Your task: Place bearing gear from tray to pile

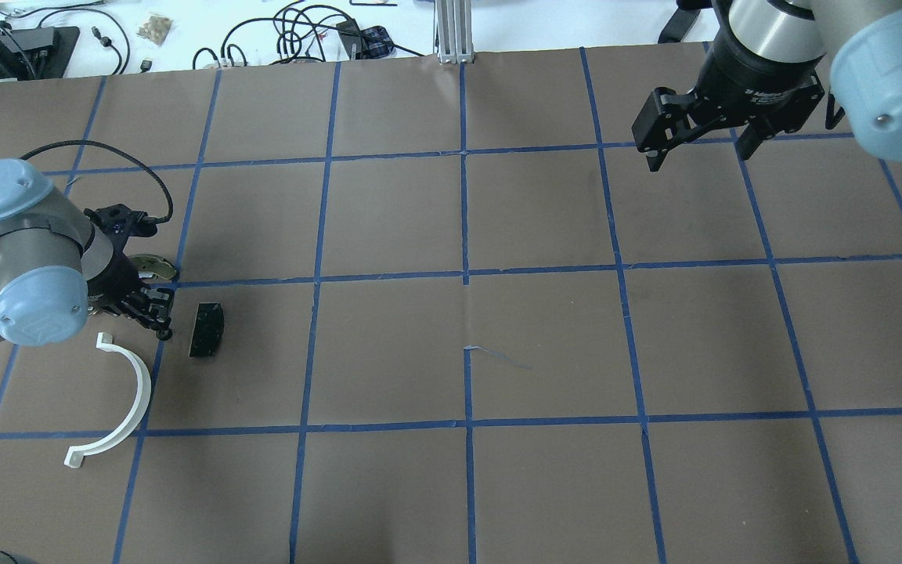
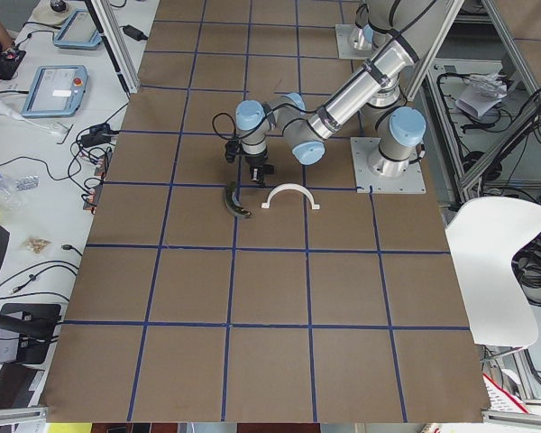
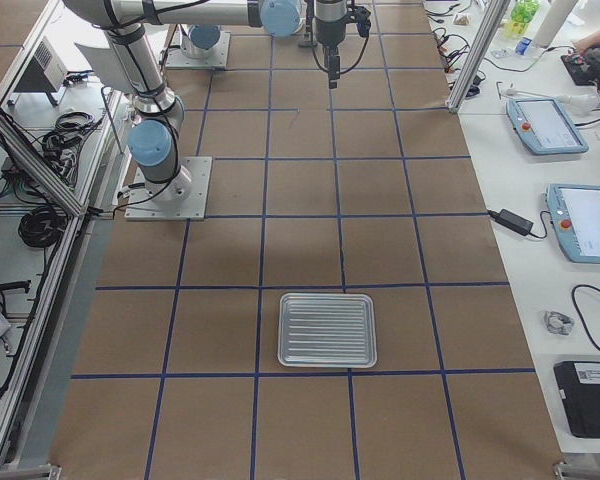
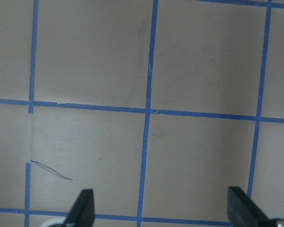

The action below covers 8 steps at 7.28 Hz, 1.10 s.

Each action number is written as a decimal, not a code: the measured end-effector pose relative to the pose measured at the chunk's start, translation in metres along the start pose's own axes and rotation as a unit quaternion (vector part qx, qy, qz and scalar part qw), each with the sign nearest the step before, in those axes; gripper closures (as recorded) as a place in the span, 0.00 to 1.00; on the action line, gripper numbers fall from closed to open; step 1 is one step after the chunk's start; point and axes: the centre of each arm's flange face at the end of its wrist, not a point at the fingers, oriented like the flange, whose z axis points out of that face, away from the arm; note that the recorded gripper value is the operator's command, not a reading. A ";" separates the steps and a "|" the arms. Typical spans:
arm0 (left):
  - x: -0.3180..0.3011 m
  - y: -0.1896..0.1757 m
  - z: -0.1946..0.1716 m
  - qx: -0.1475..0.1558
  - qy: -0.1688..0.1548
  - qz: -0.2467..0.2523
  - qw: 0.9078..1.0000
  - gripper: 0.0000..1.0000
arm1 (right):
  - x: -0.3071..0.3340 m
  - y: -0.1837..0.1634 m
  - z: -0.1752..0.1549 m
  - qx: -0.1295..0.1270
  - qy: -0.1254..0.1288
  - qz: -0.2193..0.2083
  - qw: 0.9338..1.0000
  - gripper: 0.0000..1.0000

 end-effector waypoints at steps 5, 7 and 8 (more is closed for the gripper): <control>-0.003 -0.001 0.001 0.005 -0.003 0.004 1.000 0.03 | 0.000 0.000 0.000 0.000 0.000 0.000 1.000 0.00; -0.003 -0.002 -0.006 0.011 -0.007 0.006 1.000 0.01 | 0.000 0.000 0.000 0.001 0.000 0.000 1.000 0.00; 0.000 -0.003 -0.015 0.018 -0.010 0.007 1.000 0.01 | 0.000 0.000 0.000 0.001 0.000 0.000 1.000 0.00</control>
